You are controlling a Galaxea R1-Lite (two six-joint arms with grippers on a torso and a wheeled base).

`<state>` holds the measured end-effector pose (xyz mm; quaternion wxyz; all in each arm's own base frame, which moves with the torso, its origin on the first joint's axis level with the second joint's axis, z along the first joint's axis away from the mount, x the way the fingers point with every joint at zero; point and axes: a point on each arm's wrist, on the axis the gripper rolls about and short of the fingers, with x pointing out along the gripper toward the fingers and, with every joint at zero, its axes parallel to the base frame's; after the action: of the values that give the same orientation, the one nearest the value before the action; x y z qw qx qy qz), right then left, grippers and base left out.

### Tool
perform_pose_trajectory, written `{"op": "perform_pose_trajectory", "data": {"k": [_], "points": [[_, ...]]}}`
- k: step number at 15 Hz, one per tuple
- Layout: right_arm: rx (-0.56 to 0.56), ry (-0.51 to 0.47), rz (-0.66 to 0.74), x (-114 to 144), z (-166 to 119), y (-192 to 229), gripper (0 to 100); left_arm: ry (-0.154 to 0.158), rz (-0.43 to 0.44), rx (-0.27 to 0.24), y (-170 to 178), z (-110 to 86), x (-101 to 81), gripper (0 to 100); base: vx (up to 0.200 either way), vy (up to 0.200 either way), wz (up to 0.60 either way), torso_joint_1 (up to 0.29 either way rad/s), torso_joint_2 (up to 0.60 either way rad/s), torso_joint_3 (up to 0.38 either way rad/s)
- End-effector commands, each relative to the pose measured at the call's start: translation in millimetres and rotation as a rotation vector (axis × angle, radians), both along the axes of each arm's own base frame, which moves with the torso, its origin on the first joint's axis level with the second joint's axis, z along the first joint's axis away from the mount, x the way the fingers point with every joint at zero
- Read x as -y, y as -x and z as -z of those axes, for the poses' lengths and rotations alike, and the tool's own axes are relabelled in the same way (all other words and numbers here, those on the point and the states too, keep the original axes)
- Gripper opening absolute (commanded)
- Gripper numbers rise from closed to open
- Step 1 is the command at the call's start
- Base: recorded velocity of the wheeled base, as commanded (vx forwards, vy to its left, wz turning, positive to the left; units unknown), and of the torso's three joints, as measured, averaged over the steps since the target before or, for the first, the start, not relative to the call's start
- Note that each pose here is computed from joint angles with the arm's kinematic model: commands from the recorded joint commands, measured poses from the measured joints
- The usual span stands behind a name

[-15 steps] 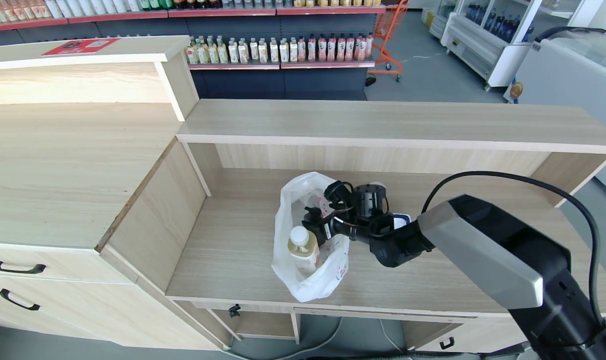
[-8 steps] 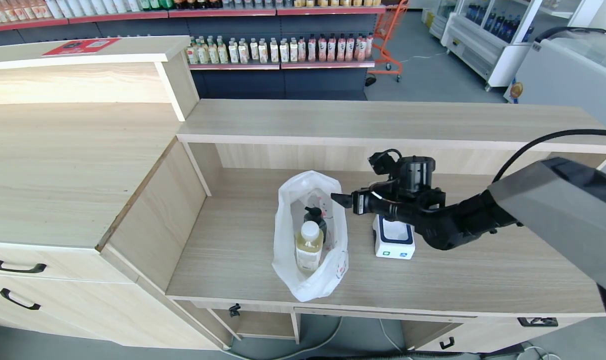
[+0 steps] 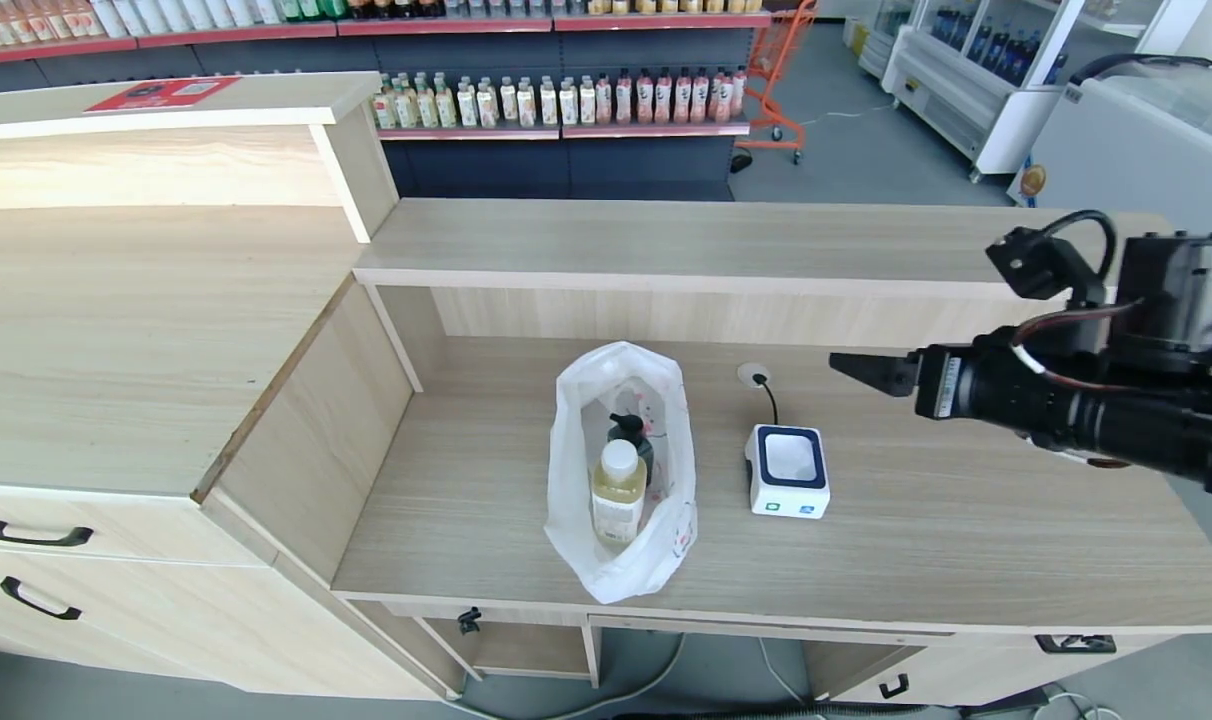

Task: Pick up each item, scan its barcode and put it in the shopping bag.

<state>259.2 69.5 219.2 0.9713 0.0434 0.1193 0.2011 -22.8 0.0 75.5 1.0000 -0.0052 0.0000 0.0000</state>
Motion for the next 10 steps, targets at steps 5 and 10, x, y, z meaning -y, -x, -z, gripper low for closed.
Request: {"op": "perform_pose_trajectory", "data": {"k": [5,10], "points": [[0.181,0.146,0.308,68.0,114.6,250.5,100,0.000,0.000,-0.002,-0.1,0.0,0.0,100,0.000,0.000,0.00,0.000,0.00,0.000],[0.201,0.163,0.317,68.5,143.8,278.8,100,0.000,0.000,0.000,0.0,0.0,0.0,100,0.000,0.000,0.00,0.000,0.00,0.000]]}}
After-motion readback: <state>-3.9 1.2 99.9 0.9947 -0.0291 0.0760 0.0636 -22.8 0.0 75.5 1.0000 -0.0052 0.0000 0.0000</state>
